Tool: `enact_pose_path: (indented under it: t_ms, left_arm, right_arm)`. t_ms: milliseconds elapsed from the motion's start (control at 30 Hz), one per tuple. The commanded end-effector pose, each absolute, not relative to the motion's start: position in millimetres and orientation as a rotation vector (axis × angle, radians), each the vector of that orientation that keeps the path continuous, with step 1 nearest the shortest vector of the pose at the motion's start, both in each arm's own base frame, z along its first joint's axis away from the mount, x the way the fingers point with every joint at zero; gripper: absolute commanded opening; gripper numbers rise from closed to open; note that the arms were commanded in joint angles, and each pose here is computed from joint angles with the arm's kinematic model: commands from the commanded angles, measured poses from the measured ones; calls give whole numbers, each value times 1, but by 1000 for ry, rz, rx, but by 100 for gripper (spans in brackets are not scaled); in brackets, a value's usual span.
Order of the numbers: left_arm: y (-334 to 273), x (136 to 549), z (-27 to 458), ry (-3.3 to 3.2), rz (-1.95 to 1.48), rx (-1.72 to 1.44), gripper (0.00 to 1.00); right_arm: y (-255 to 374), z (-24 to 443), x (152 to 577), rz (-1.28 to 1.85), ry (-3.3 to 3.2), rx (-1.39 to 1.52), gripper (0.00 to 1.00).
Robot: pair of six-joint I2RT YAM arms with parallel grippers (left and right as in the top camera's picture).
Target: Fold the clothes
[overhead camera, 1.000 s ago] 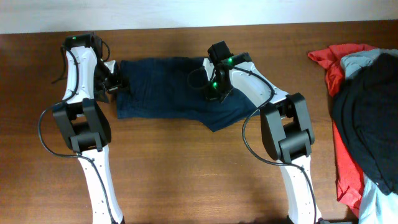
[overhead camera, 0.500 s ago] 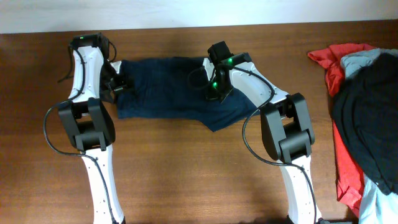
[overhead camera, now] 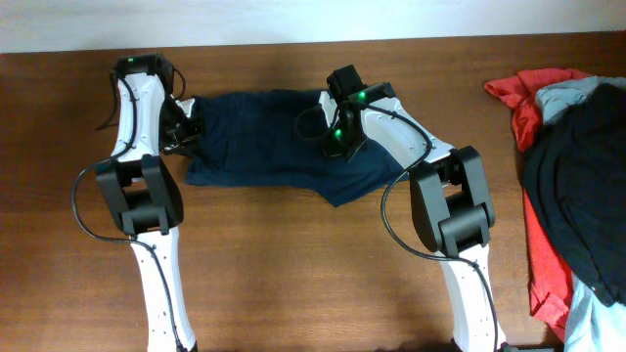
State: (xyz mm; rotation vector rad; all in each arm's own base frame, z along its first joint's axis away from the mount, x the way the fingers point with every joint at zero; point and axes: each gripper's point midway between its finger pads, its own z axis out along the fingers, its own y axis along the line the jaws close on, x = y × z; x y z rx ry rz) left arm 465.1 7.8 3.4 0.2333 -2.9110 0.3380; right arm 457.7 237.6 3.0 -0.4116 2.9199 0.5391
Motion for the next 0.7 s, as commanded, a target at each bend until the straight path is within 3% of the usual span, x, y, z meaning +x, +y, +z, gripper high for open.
enact_pose_path:
  t_ms: [0, 333, 667]
  left_arm:
    - [5, 475, -3, -2933, 335, 206, 0]
    - [-8, 506, 53, -3130, 347, 136, 0]
    - [-30, 508, 71, -3163, 350, 62, 0]
  right_arm:
    - [236, 4, 453, 519, 2936, -405, 4]
    - [251, 94, 466, 549, 2808, -440, 4]
    - [277, 87, 445, 586, 2832, -523, 4]
